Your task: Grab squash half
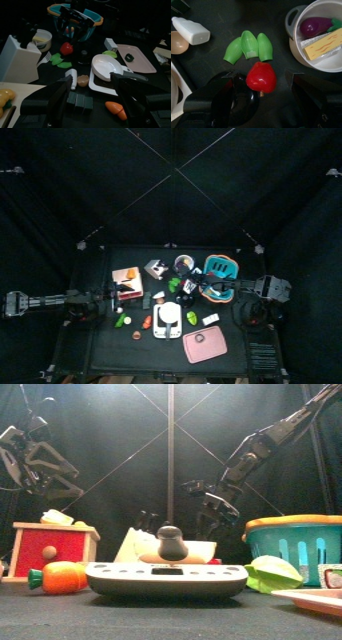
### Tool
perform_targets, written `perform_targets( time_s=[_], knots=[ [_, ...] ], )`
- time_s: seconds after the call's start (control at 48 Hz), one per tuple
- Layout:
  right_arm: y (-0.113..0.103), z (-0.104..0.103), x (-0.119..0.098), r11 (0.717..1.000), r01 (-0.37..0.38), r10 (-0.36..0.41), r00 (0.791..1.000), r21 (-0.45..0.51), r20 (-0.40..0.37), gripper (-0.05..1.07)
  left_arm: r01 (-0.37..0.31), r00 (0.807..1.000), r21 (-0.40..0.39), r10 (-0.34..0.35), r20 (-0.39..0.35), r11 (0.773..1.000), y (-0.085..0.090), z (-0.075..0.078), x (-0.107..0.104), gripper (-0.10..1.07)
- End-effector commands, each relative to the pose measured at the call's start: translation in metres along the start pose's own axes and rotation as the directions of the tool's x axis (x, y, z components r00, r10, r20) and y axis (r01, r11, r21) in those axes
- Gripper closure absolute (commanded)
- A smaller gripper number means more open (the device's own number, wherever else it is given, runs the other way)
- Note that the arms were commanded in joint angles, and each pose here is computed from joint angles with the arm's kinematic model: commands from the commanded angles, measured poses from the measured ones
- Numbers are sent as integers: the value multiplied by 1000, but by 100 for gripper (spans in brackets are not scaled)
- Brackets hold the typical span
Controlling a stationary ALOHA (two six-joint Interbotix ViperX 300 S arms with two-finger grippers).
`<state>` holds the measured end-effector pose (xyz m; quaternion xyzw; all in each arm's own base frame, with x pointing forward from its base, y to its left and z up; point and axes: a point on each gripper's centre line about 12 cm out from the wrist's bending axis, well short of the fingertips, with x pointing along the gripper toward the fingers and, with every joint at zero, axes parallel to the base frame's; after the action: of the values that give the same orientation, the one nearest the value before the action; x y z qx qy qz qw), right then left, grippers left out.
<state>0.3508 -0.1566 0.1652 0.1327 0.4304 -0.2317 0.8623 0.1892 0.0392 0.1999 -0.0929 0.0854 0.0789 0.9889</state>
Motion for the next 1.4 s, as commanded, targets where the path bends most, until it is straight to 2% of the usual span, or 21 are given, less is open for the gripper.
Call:
perform_targets(
  time_s=[0.0,0.104,0.25,0.333,0.396,0.458,0.542,0.604,0.646,0.729,0.771,0.833,1.0,1.062,1.208,1.375],
  knots=[
    [3,24,-23,1000,-23,22,993,8,117,1,-6,1000,-3,6,17,1000,1,6,1,2],
    [5,32,-34,999,-46,44,979,5,199,1,-6,999,28,4,43,1000,0,16,4,2],
    [12,43,-52,995,-96,100,922,-30,375,1,-25,996,36,22,81,999,0,43,9,2],
    [13,43,-58,992,-121,120,890,-26,440,1,-73,996,21,72,48,997,4,56,13,2],
    [13,39,-59,991,-134,130,877,-24,463,2,-117,993,14,117,-4,993,8,61,14,2],
    [13,35,-57,990,-142,133,876,-16,464,1,-173,982,15,174,-81,985,13,64,14,2],
    [18,29,-55,987,-159,145,878,-8,455,2,-240,953,23,240,-186,971,18,64,11,2],
    [24,26,-53,986,-169,158,879,-17,449,1,-285,921,37,285,-267,958,22,61,8,2],
    [27,24,-52,985,-173,166,880,-26,445,2,-314,891,46,312,-330,948,24,58,5,2],
    [32,23,-51,983,-181,179,879,-38,441,1,-331,848,73,331,-415,941,22,51,0,1],
    [35,24,-51,982,-185,185,878,-42,441,2,-328,832,87,332,-445,941,20,47,-2,1],
    [37,24,-51,981,-186,189,878,-49,441,2,-311,820,110,325,-471,944,15,44,-3,1],
    [37,20,-48,982,-180,188,883,-60,431,2,-269,818,155,310,-485,951,7,42,-3,1],
    [37,20,-49,981,-181,190,882,-61,430,1,-269,807,183,325,-493,945,8,40,-4,1],
    [42,19,-48,979,-185,202,882,-80,425,2,-293,767,256,386,-512,921,16,38,-8,1],
    [48,15,-44,976,-188,216,886,-109,410,1,-298,763,285,407,-502,911,19,37,-9,1]
  ],
)
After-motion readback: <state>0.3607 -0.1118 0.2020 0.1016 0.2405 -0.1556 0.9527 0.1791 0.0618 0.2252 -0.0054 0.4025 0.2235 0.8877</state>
